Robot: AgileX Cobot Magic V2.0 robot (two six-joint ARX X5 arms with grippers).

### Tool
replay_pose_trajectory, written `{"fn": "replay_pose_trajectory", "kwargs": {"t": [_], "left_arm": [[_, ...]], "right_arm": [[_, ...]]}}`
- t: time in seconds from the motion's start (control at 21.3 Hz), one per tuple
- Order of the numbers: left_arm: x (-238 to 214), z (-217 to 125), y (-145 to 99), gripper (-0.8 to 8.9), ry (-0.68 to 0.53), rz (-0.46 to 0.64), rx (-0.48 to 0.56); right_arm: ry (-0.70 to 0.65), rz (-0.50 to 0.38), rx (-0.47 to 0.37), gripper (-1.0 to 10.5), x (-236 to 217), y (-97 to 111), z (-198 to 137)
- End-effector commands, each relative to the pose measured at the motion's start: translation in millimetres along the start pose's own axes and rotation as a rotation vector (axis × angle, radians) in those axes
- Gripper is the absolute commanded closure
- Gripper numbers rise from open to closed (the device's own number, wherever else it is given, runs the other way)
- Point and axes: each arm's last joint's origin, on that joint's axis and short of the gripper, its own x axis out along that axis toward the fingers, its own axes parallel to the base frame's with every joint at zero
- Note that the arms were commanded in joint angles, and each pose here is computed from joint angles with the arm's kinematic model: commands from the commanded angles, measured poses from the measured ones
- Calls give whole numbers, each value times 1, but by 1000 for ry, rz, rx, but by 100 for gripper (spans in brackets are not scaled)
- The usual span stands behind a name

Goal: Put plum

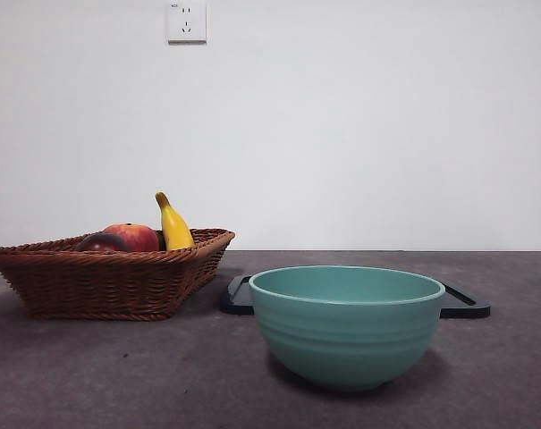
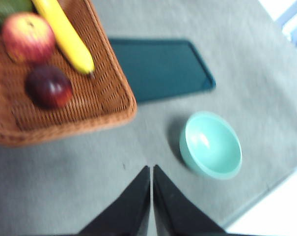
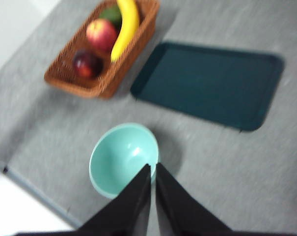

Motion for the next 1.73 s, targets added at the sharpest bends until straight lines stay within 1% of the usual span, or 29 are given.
{"fn": "replay_pose_trajectory", "kwargs": {"t": [0.05,0.33,0.37,0.42,0.52,0.56,0.61,0.7,1.03,1.17,1.26,1.55,1.73], "left_arm": [[-1,4,-2,805,2,-9,57],[-1,5,-2,802,-6,-9,69],[-1,5,-2,770,-6,-9,70],[-1,5,-2,702,-6,-8,70],[-1,5,-2,508,-6,-8,69],[-1,5,-2,419,-6,-8,69],[-1,5,-2,376,-6,-8,69],[-1,5,-2,347,-6,-9,69],[2,10,0,350,-31,0,63],[13,25,6,360,-60,35,62],[24,39,9,360,-54,60,75],[69,89,15,378,39,185,93],[110,104,24,378,134,198,94]], "right_arm": [[30,26,-48,941,2,3,3],[55,45,-52,938,8,3,5],[56,44,-51,911,8,2,5],[56,44,-50,830,8,2,5],[53,44,-48,616,8,2,6],[53,44,-48,571,8,2,6],[53,44,-48,561,8,2,6],[53,44,-48,561,8,2,6],[53,44,-45,561,8,2,6],[53,44,-45,561,8,2,6],[53,44,-45,561,8,2,6],[53,44,-45,561,8,2,6],[53,44,-45,561,8,2,6]]}}
